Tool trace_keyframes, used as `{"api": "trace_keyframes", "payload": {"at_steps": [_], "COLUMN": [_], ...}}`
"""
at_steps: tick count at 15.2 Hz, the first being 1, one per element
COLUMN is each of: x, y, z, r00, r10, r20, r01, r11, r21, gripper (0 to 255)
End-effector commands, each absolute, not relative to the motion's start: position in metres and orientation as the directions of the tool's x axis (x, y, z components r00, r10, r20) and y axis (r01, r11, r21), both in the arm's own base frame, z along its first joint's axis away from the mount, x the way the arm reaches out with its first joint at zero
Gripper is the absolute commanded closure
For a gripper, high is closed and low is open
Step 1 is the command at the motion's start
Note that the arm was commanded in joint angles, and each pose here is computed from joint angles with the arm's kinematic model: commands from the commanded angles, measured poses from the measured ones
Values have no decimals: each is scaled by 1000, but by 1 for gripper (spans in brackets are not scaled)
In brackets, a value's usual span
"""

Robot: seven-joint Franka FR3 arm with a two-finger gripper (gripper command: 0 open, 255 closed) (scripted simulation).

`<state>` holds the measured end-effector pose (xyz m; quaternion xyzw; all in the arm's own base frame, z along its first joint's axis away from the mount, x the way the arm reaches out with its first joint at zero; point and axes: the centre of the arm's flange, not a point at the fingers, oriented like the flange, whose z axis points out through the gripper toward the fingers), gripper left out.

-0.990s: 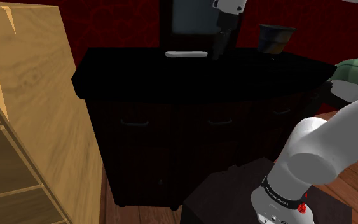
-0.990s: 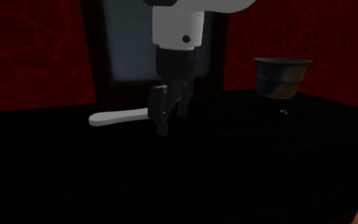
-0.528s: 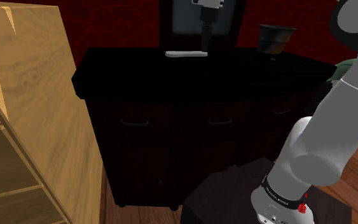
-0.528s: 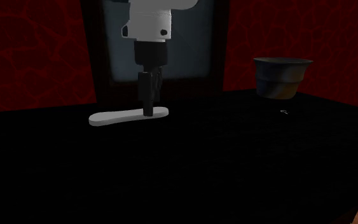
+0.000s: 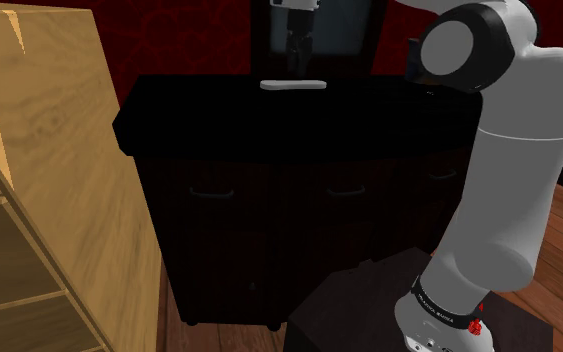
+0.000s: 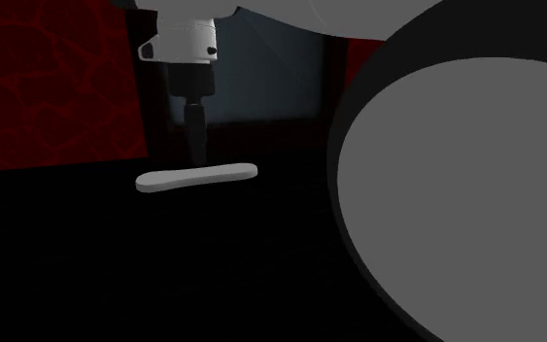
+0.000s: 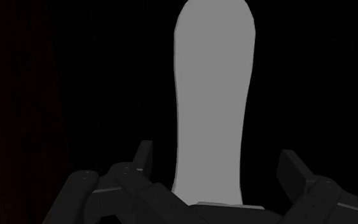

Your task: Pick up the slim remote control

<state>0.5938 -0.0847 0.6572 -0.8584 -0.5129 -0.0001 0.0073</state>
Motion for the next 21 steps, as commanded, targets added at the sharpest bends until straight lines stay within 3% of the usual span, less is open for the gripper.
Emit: {"api": "trace_keyframes", "payload": {"at_steps": [1,7,8,21], "x": [596,596,597,596], "y": [-84,-84,-84,-84], "z": [648,624,624,645], "r00": [464,464,464,464], "r10": [886,886,886,886], "r20": [7,7,7,7], "r01": [886,886,886,886], "r11": [-464,-464,-464,-464], "r21": [-13,-13,-13,-13], "gripper": [0,0,255,255]}}
